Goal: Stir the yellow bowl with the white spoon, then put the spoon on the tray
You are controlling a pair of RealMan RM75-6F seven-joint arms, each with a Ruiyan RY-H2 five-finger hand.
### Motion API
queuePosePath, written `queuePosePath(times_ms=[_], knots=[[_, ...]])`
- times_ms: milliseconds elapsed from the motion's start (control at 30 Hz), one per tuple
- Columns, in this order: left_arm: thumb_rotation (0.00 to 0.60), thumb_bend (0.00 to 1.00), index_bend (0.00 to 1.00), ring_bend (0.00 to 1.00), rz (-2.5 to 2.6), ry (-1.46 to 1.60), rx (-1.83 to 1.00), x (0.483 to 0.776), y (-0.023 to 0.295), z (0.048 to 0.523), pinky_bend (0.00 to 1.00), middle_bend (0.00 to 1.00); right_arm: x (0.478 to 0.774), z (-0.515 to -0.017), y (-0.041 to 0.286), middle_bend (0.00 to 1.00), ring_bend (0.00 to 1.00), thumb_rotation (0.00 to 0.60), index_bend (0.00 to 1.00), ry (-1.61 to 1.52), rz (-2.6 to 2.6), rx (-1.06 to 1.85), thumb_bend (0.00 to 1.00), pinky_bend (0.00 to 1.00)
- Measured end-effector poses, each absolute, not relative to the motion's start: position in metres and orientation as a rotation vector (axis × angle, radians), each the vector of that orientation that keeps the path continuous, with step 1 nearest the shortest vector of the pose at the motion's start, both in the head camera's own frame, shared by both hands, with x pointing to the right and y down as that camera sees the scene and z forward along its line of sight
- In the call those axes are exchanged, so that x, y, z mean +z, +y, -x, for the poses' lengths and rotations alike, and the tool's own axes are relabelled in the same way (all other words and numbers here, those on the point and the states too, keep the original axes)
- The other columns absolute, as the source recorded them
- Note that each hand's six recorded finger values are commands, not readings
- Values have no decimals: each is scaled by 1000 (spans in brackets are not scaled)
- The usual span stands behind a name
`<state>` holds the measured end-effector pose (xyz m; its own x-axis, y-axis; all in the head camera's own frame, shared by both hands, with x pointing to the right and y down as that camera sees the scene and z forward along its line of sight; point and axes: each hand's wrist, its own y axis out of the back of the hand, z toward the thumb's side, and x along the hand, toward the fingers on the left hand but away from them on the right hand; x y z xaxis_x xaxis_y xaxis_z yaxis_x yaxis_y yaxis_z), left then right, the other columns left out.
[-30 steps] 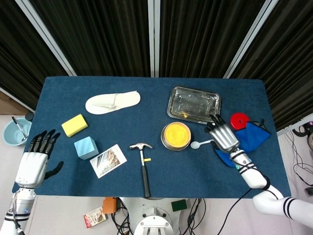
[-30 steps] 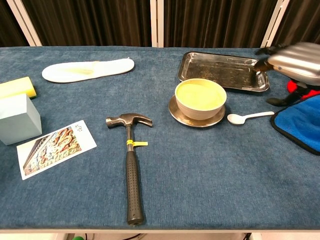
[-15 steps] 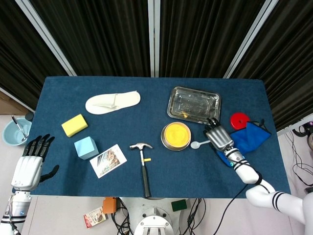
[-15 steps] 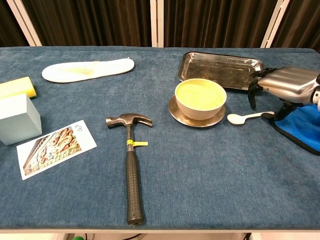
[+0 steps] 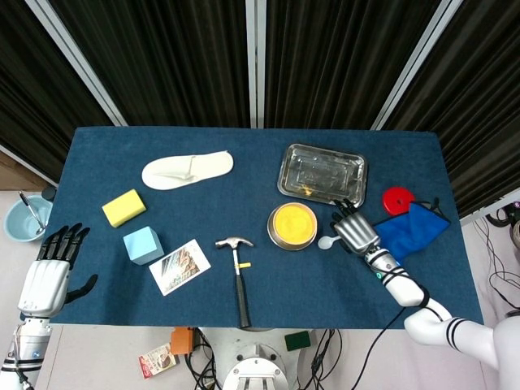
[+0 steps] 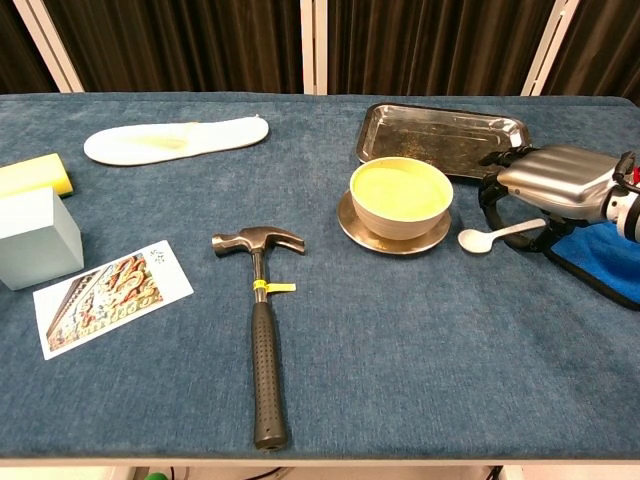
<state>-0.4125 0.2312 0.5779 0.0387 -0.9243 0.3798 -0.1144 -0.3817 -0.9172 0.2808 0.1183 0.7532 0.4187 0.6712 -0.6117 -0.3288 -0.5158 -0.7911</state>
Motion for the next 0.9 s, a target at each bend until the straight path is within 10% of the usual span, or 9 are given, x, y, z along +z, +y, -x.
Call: queuePosePath(times_ms=[533, 900], knots=[[600, 214, 94, 13, 1594, 1074, -1418, 577, 232, 411, 111, 45, 679, -266, 70, 307, 40, 600, 639, -353, 1612, 1181, 477, 79], [600, 214, 94, 13, 1586, 1096, -1440, 577, 238, 421, 112, 46, 704, -186, 57, 290, 40, 600, 597, -166, 1550, 1167, 475, 56]])
